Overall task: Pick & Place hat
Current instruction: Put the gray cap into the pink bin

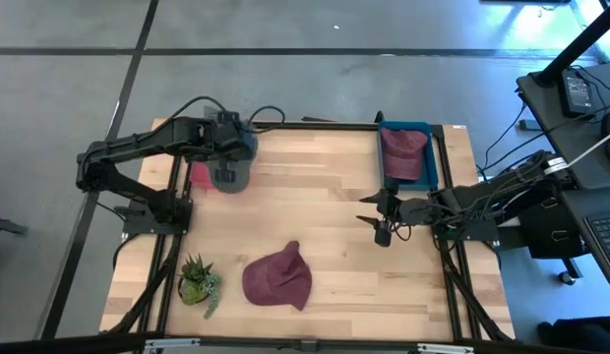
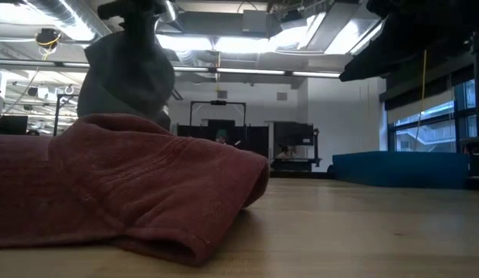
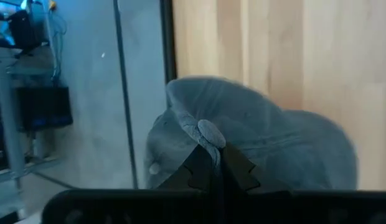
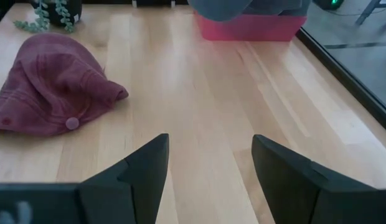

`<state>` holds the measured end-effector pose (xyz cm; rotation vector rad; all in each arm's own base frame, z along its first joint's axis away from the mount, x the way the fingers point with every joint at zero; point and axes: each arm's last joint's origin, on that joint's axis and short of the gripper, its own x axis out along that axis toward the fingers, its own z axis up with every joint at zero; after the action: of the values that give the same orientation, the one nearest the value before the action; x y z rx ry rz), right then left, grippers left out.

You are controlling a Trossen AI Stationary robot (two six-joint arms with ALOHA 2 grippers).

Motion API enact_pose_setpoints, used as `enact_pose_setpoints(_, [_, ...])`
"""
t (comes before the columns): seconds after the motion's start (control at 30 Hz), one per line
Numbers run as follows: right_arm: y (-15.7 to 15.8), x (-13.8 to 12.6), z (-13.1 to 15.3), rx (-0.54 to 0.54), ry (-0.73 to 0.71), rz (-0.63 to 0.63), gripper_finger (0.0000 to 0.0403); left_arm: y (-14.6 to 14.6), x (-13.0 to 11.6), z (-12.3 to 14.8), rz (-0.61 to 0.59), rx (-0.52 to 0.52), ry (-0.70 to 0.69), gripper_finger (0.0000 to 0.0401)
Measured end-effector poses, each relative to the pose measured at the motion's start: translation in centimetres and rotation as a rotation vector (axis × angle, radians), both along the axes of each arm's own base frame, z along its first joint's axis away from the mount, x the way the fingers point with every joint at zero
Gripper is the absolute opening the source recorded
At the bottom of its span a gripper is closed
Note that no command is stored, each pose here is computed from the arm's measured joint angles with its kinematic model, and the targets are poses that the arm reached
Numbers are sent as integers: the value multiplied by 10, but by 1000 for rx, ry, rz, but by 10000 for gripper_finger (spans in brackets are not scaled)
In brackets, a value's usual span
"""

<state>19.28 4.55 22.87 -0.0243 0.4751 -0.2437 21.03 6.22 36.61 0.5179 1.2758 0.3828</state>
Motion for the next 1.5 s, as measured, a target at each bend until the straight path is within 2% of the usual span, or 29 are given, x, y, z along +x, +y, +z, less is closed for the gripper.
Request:
enact_pose_setpoints(0.3, [-2,0,0,13,-3,-17,230,8,-5,2,-11,79,62,6])
enact_pose_setpoints(0.6, [-14,3,0,14,-4,-82,230,7,-9,20,-5,74,19,5])
enact_pose_setpoints(0.8, [-18,3,0,15,-3,-98,230,13,-15,8,31,77,156,5])
enact_pose_setpoints(0.93, [-18,3,-1,26,-2,-106,230,12,-13,7,27,16,120,5])
enact_pose_setpoints(1.0, [-18,3,-1,26,-2,-106,230,12,-11,2,0,17,127,5])
enact_pose_setpoints(1.17, [-18,3,-1,28,-1,-107,230,13,-1,-17,-88,-47,112,5])
enact_pose_setpoints(1.27, [-18,4,-1,30,0,-109,230,14,-1,-27,-100,-48,149,5])
enact_pose_setpoints(1.4, [-18,4,-1,28,1,-108,230,11,-2,-22,-80,-15,146,5])
enact_pose_setpoints(1.5, [-18,3,-2,26,7,-108,230,6,-2,-16,-110,-59,96,5])
